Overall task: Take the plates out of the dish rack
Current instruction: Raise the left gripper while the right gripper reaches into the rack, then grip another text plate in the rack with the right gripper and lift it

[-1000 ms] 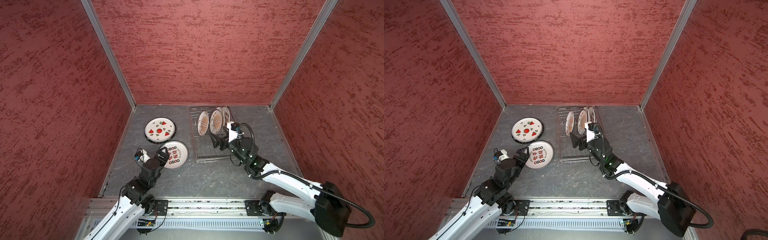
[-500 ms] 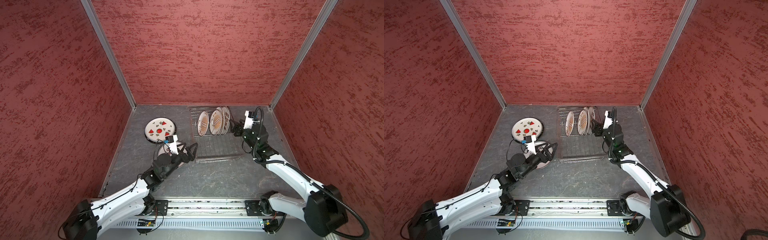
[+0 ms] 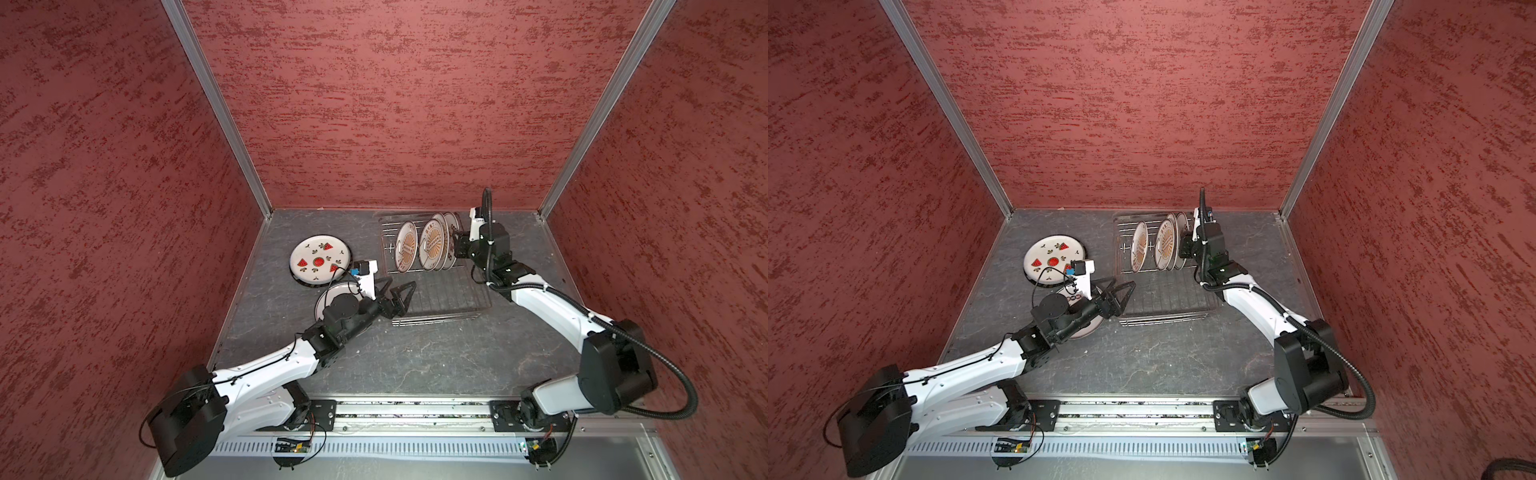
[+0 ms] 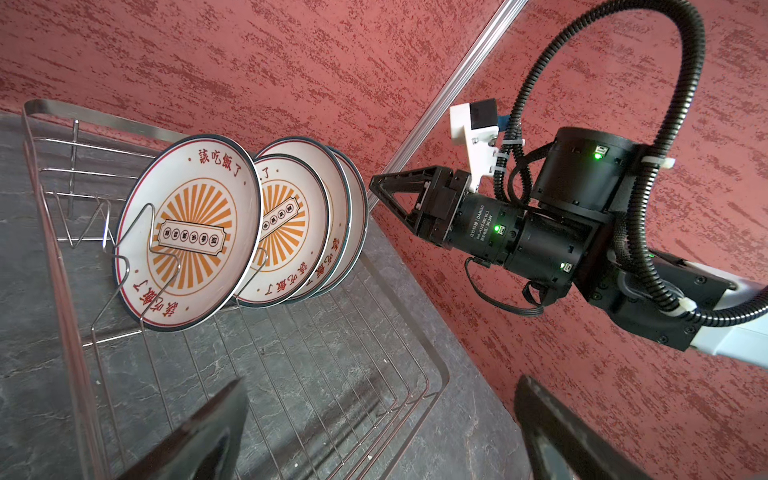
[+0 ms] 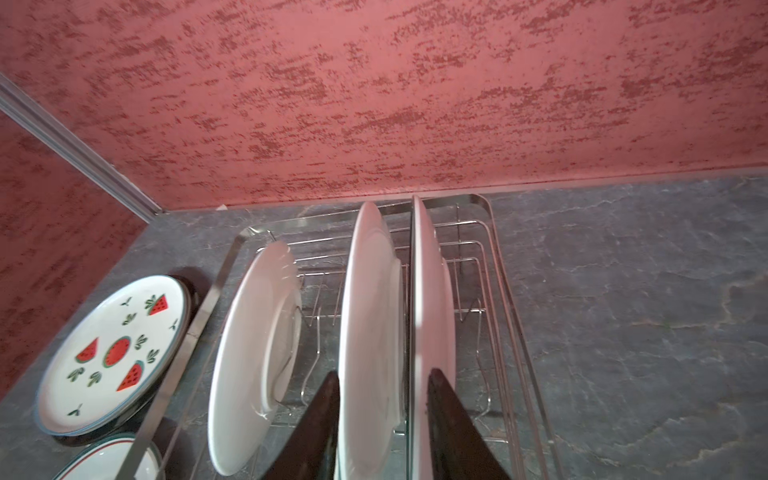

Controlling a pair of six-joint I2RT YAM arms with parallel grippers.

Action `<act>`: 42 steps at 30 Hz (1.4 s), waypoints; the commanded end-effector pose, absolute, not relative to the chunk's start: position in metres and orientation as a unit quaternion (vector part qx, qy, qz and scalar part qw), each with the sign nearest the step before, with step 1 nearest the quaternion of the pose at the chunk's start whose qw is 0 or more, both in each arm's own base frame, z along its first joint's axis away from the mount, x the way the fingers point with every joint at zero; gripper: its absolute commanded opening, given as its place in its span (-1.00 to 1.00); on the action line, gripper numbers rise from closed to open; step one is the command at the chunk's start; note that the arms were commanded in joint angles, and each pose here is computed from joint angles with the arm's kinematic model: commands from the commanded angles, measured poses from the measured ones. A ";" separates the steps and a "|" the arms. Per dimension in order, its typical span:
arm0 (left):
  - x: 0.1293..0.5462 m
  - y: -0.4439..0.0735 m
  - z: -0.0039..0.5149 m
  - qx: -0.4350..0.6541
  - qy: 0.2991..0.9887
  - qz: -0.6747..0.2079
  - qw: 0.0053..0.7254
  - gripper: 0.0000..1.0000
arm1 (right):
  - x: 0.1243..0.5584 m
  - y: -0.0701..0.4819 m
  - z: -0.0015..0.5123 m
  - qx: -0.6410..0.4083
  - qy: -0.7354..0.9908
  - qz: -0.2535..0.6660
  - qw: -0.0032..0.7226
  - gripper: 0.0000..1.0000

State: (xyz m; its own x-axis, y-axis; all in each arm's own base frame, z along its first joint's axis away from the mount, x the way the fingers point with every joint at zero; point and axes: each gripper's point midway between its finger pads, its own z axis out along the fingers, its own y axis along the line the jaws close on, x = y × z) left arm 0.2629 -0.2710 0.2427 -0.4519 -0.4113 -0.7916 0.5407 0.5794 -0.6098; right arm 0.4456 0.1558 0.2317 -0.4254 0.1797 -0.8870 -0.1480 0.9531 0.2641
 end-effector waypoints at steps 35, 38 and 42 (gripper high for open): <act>0.284 -0.290 0.225 0.021 0.715 -0.471 0.516 0.99 | 0.477 0.142 0.213 0.047 0.831 -0.044 0.552 -0.84; 0.286 -0.288 0.223 0.019 0.715 -0.469 0.518 0.99 | 0.476 0.143 0.217 0.052 0.826 -0.063 0.557 -0.89; 0.287 -0.289 0.220 0.019 0.718 -0.469 0.514 0.99 | 0.475 0.145 0.226 0.058 0.820 -0.080 0.563 -0.93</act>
